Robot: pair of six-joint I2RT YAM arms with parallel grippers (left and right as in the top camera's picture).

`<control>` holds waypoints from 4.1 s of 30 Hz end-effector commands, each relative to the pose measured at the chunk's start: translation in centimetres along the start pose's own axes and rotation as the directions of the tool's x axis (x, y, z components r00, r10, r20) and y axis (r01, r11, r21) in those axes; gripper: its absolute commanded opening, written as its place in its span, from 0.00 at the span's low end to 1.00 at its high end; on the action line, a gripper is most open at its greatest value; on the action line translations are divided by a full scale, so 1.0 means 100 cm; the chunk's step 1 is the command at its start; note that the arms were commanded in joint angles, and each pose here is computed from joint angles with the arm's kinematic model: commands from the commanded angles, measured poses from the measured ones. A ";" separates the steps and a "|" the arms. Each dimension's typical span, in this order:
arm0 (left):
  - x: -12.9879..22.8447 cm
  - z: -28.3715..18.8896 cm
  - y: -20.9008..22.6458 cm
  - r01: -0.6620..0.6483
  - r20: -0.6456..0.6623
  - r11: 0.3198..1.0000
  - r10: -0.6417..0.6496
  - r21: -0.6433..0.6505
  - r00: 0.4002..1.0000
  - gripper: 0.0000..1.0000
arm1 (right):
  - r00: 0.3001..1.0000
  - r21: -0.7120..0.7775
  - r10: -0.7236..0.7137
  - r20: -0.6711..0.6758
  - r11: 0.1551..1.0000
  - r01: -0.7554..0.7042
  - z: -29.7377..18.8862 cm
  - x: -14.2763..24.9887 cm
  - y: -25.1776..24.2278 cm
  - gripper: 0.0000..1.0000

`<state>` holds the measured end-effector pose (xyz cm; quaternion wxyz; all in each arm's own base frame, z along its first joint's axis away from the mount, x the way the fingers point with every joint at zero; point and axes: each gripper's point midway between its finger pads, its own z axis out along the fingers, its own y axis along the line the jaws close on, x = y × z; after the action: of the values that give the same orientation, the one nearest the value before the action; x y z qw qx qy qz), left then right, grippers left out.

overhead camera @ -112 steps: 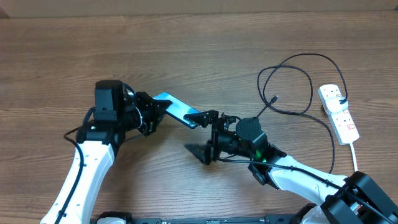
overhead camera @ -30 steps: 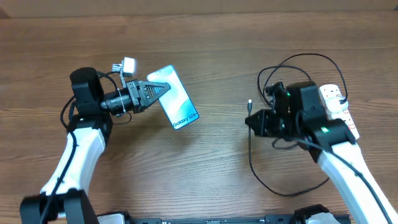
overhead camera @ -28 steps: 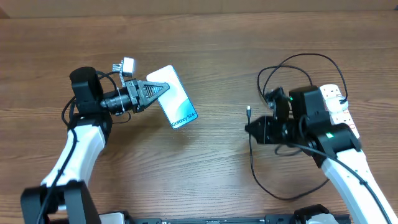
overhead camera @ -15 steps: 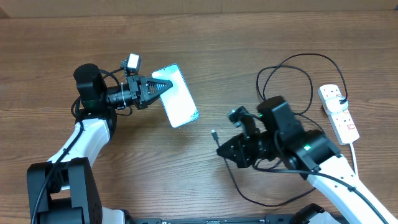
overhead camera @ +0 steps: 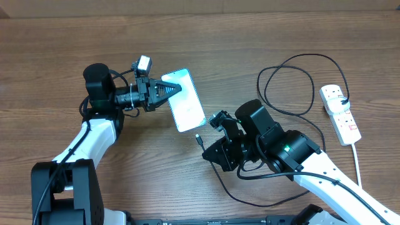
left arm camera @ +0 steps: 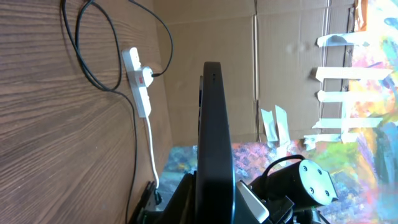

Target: Plug charger to phone and switch on socket

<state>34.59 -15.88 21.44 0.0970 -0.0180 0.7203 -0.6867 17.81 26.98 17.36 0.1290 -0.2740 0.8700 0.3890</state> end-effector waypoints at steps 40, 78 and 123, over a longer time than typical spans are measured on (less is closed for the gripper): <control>-0.001 0.007 -0.006 -0.080 -0.007 0.997 0.080 0.001 0.997 0.04 | 0.996 0.023 -0.022 0.090 1.000 0.020 -0.002 -0.023 0.001 0.04; -0.008 0.007 -0.003 -0.015 0.033 1.000 0.015 -0.016 0.999 0.04 | 0.997 0.028 -0.011 0.075 1.000 0.009 -0.001 -0.019 -0.001 0.04; -0.003 0.007 -0.005 -0.154 0.006 0.988 0.154 -0.006 0.988 0.04 | 0.998 0.020 0.001 0.059 1.000 -0.002 0.006 -0.020 -0.004 0.04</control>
<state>34.98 -16.25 21.22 0.1257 -0.0036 0.7243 -0.6779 19.81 27.66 17.04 0.1553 -0.2555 0.8749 0.3810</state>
